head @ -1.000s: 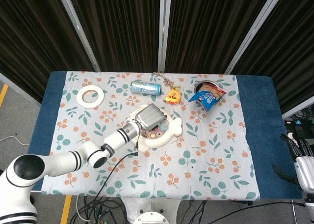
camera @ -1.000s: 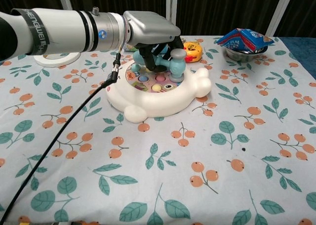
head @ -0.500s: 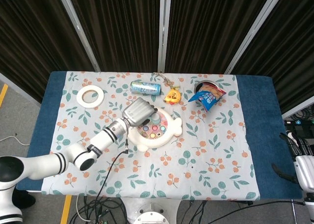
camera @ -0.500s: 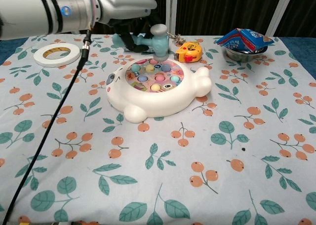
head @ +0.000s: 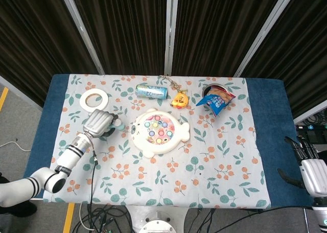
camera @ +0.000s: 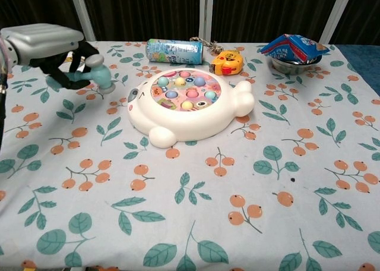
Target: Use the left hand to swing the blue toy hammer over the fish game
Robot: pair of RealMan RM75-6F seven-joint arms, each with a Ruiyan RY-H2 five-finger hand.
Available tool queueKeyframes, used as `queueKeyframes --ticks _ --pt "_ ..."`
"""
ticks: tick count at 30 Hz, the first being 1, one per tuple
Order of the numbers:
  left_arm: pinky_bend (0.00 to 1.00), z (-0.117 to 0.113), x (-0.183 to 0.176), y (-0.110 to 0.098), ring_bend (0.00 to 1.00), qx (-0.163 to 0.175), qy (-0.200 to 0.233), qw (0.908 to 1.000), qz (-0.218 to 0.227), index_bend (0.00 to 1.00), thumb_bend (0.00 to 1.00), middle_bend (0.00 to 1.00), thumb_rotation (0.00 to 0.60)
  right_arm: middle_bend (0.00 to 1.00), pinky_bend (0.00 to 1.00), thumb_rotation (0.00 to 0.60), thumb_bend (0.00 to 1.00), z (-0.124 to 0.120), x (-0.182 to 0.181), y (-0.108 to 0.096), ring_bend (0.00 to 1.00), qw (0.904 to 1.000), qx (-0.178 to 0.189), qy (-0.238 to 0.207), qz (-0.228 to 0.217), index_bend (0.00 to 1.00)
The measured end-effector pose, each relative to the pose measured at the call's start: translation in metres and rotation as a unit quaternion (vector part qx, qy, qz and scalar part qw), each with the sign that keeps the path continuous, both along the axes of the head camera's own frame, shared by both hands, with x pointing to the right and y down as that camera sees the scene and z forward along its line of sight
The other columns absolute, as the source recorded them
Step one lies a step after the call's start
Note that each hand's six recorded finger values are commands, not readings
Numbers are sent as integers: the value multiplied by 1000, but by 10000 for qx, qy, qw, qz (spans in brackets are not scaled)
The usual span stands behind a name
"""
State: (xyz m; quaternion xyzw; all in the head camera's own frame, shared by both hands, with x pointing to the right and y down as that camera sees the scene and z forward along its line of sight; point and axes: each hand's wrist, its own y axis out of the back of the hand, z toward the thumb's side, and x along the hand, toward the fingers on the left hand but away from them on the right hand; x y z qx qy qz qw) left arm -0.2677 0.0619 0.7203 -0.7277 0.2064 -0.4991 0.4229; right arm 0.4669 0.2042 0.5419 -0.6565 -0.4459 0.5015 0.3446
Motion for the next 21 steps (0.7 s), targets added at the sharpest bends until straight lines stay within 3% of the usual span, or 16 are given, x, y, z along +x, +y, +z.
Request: queueKeyframes --ticks 4,9,21 --pt "641 10 -18 6 483 -102 -116 9998 -147 578 574 657 600 175 0 600 138 -1 0 0 0 10000 1 15 16 33" --pt "576 20 -34 11 413 -213 -147 9991 -336 504 449 591 597 175 0 600 137 -2 -1 1 0 10000 7 38 26 33" --pt "530 25 -38 27 314 -258 -93 9994 -203 369 311 452 590 175 0 600 138 -5 -3 4 0 10000 22 67 39 33"
